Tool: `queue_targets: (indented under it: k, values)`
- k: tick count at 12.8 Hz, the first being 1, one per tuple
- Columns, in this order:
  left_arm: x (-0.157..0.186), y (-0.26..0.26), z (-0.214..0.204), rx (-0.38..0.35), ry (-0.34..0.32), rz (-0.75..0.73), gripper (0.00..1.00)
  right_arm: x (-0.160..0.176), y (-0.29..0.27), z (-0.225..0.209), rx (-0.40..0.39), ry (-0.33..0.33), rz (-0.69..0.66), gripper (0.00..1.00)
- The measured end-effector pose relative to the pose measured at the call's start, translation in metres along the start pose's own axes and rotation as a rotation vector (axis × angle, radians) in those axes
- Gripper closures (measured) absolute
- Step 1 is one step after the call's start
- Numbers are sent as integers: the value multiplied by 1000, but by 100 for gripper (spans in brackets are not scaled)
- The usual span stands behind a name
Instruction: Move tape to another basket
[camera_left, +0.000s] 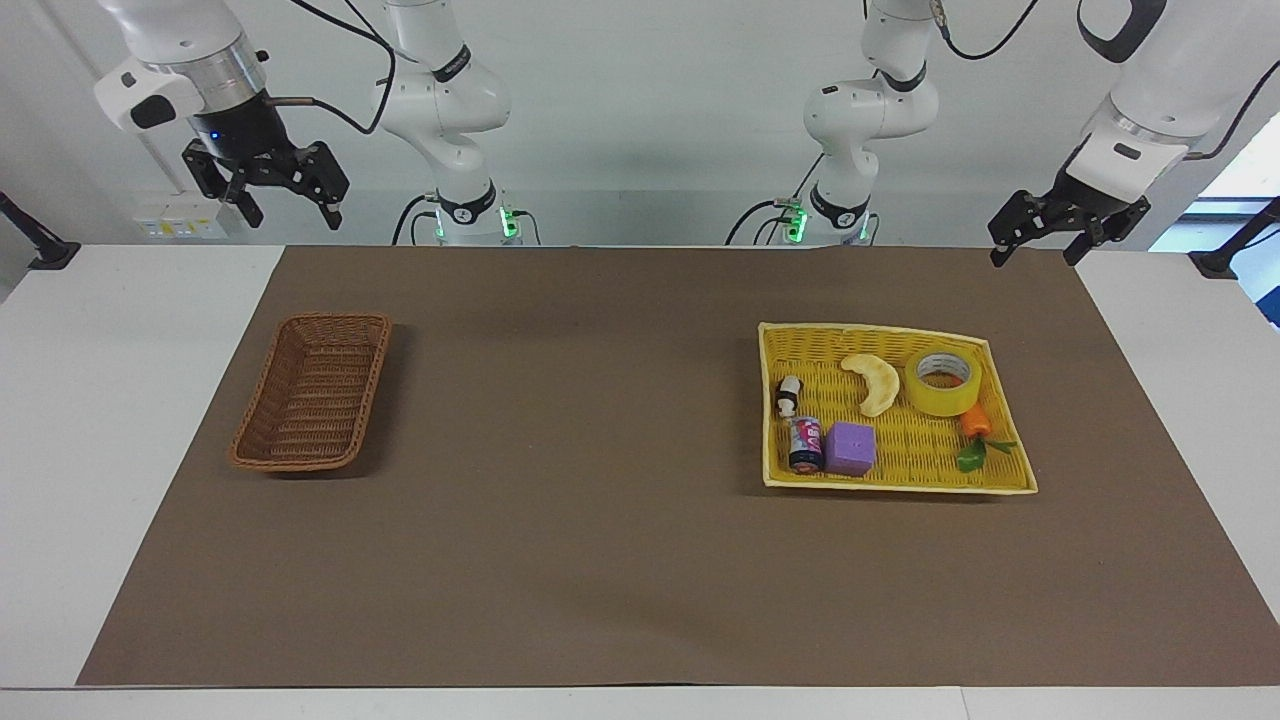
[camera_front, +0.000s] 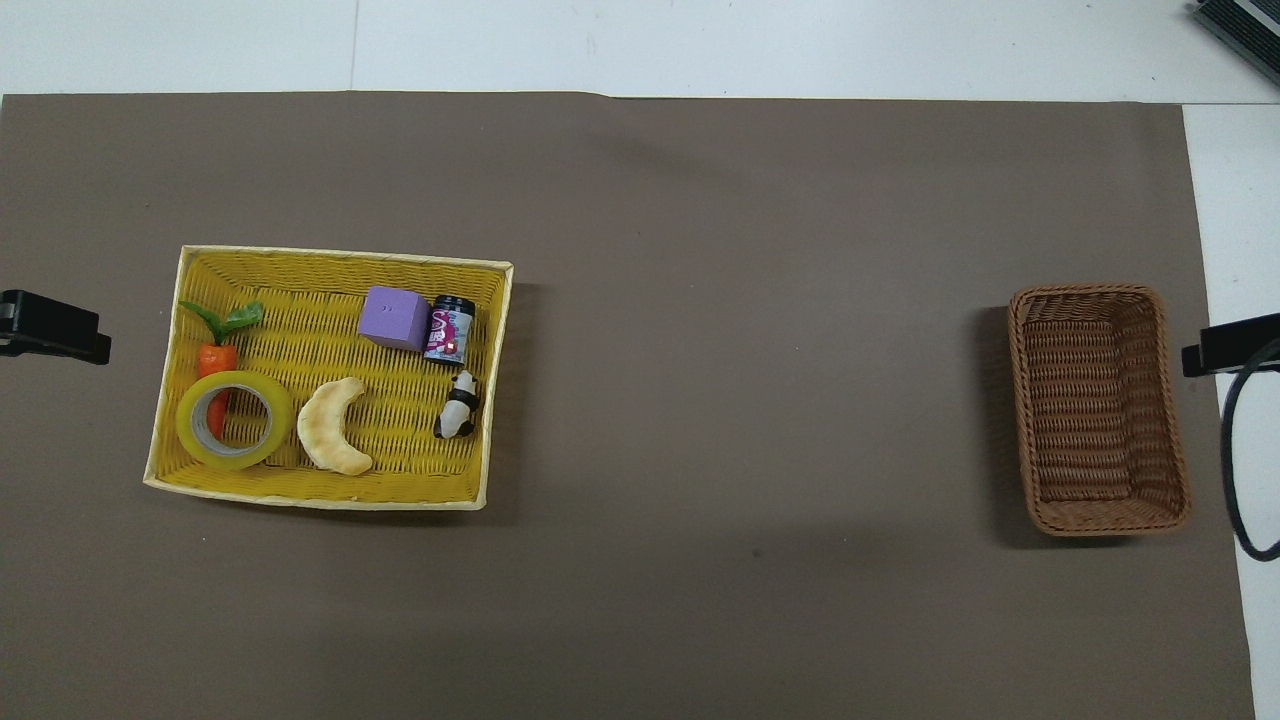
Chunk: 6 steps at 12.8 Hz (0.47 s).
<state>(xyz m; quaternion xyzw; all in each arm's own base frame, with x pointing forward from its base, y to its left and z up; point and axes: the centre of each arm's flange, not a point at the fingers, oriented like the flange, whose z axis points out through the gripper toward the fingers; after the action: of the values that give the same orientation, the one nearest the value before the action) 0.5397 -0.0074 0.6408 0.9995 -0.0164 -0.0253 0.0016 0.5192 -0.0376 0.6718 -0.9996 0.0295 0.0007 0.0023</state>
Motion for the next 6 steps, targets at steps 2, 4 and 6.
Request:
queue_targets:
  k: [2,4,6]
  values:
    - [-1,1,0,0,-3,3,0,0,0,0,0,0,0,0]
    - [-1,2,0,0,-3,5,0,0,0,0,0,0,0,0]
    - [-1,1,0,0,-3,2,0,0,0,0,0,0,0,0]
